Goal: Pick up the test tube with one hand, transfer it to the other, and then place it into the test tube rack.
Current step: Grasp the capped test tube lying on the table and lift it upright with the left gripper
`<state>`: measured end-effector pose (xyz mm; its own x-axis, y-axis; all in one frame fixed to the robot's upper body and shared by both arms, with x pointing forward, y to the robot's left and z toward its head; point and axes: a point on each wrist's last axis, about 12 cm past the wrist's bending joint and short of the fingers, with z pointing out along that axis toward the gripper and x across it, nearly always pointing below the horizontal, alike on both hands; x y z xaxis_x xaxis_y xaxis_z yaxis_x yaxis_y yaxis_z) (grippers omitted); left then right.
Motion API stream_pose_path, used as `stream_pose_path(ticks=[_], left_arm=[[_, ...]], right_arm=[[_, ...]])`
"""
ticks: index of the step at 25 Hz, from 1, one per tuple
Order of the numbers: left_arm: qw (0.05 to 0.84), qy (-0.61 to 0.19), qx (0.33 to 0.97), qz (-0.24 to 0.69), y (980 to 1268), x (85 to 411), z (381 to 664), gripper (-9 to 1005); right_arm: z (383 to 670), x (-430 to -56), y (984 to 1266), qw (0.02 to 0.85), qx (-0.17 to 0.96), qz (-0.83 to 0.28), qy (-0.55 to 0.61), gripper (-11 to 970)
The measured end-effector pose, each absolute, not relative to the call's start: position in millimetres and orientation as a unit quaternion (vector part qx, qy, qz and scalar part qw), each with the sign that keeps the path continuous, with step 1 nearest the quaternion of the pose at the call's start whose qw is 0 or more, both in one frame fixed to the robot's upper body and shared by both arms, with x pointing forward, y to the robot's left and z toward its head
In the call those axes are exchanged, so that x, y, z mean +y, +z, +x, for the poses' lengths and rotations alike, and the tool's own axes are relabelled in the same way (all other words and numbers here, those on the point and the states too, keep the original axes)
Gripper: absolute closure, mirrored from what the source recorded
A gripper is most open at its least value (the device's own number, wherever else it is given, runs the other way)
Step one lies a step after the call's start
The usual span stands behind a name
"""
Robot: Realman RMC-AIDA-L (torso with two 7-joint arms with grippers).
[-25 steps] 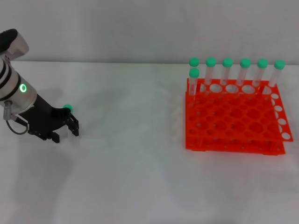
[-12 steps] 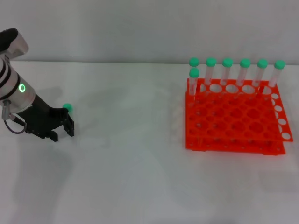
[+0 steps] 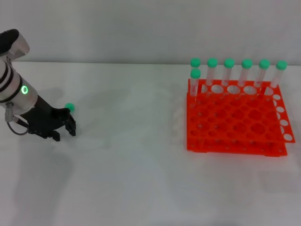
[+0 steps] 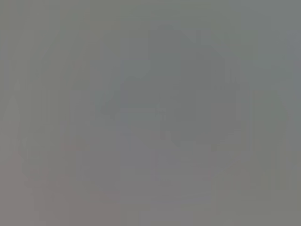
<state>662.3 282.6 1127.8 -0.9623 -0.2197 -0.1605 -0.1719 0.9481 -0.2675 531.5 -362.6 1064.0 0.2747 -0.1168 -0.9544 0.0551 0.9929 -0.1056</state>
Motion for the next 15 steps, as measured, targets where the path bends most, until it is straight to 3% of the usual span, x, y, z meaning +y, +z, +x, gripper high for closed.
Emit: stream_pose_path(ticks=[15], left_arm=[[0.105, -0.126, 0.981, -0.101, 1119.0, 279.4, 661.1, 575]], right_arm=[[530.7, -366.2, 1065.4, 0.801, 0.596, -0.016, -0.061, 86]])
